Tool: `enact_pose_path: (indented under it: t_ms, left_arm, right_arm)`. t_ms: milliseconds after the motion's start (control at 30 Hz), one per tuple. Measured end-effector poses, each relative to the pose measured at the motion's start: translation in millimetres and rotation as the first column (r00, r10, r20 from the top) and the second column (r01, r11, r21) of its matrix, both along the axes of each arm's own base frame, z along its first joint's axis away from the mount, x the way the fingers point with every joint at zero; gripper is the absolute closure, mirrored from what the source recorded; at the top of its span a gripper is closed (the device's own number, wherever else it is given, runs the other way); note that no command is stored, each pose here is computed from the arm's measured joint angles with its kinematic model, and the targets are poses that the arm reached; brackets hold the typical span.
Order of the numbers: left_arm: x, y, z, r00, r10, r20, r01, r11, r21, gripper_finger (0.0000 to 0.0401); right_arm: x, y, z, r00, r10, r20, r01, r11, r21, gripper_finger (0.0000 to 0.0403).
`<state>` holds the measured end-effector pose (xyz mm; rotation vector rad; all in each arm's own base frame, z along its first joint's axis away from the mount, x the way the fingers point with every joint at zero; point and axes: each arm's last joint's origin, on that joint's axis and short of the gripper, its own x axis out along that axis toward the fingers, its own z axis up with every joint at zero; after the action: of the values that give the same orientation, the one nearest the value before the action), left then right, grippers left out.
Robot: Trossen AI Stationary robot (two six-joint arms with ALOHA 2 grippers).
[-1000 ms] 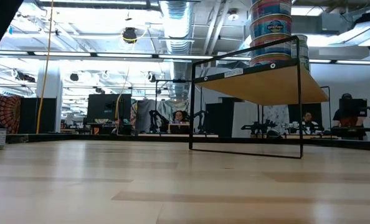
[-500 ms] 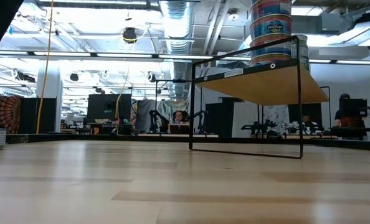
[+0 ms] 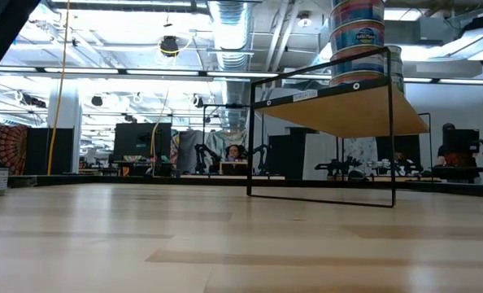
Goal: Stack canned seafood by type on shelf
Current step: Stack the blue and pink tuna can on the shelf
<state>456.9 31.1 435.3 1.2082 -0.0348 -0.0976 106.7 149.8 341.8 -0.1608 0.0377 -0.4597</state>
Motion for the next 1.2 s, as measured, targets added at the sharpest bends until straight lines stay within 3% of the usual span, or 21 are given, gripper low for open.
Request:
enact_pose_path:
  t_ms: [167,300,633,1200]
  left_arm:
    - [0.9,1.5,-1.2,1.0,0.022,-0.002,-0.022,1.0,0.015,0.0192]
    - [1.4,1.6,-1.3,0.999,0.049,0.008,-0.05,0.996,0.071,0.02]
    - [1.6,3.5,1.4,0.992,0.12,0.043,-0.124,0.986,0.109,0.0205]
    - [12.8,13.9,-8.4,0.995,0.056,0.079,-0.065,0.992,0.106,0.0199]
  right_arm:
    - [-1.8,1.3,0.0,1.0,0.012,0.0,-0.012,1.0,-0.001,0.0132]
    - [-1.8,1.2,0.0,1.0,0.012,0.0,-0.012,1.0,-0.001,0.0132]
    - [-1.7,1.3,0.2,1.0,0.012,0.001,-0.012,1.0,0.001,0.0132]
    - [-1.8,1.2,0.3,1.0,0.012,0.001,-0.012,1.0,0.002,0.0132]
